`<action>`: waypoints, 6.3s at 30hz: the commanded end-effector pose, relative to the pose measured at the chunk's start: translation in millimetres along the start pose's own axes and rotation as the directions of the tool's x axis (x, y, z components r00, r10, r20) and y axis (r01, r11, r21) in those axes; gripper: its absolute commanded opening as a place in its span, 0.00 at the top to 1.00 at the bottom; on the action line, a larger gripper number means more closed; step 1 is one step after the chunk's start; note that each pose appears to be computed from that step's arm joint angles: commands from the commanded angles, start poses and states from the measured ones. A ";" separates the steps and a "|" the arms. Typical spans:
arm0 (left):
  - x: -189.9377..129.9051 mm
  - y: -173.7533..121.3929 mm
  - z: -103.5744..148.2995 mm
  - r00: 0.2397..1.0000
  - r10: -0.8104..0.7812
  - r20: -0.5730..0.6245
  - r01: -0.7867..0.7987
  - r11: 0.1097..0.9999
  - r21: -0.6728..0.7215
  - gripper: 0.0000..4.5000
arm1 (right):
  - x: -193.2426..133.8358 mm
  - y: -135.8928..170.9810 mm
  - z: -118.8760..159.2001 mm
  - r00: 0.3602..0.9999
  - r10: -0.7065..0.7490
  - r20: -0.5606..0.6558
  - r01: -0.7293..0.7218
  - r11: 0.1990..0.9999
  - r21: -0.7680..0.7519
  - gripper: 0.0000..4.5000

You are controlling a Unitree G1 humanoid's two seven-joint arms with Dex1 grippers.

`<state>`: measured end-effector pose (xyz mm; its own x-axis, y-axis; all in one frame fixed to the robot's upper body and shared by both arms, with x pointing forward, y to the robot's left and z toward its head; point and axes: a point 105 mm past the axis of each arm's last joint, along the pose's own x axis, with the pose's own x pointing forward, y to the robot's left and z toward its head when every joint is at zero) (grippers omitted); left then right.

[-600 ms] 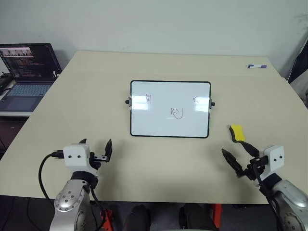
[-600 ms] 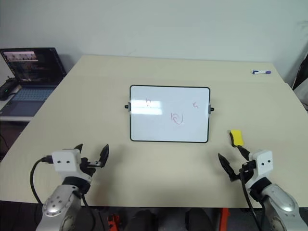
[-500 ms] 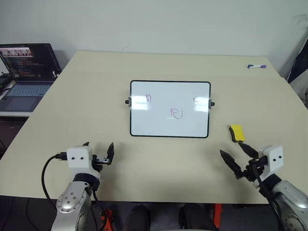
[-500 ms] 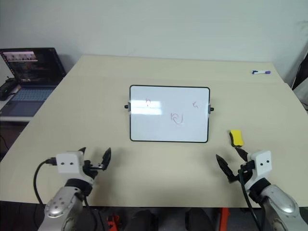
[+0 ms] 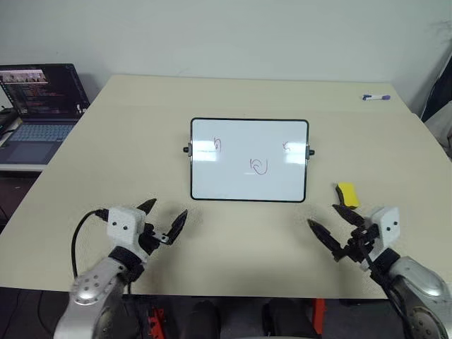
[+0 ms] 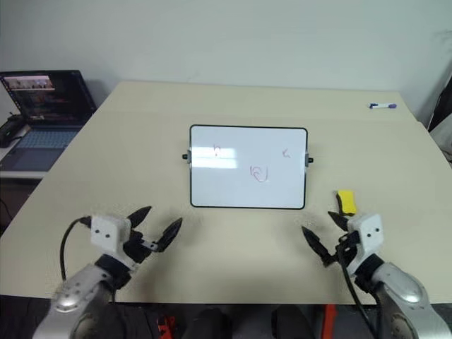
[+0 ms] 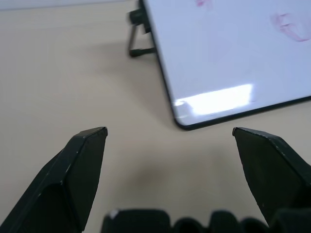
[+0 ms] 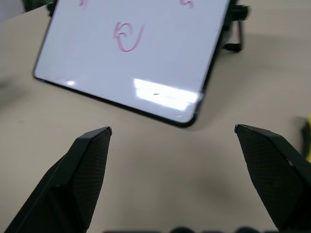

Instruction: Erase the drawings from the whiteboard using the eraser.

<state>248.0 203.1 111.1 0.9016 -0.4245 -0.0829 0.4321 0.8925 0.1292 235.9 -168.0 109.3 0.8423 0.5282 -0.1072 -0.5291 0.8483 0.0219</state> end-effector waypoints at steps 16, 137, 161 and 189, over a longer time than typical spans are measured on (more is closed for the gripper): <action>66.4 -62.9 86.7 0.626 -0.770 -0.118 0.749 0.553 0.366 0.00 | 17.8 -43.4 47.9 0.940 -0.341 -0.019 0.340 0.939 -0.045 0.01; 95.7 -58.1 89.4 0.825 -0.564 0.041 0.540 0.808 0.237 0.00 | 144.1 -36.0 108.8 0.966 -0.182 0.182 0.241 0.888 -0.392 0.75; 92.3 -57.3 83.5 0.824 -0.567 0.024 0.549 0.807 0.219 0.00 | 141.0 -47.1 73.4 0.977 -0.210 0.025 0.190 0.815 -0.547 0.75; 77.1 -32.5 72.1 0.900 -0.433 0.052 0.421 0.893 0.162 0.00 | 105.5 -16.4 105.6 0.974 -0.040 0.223 0.104 0.953 -0.285 0.75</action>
<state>309.0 128.7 153.1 0.6093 -0.7797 -0.1441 0.7896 0.5800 0.2001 356.3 -121.0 174.6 0.8933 0.4492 0.0155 -0.4258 0.8569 -0.2905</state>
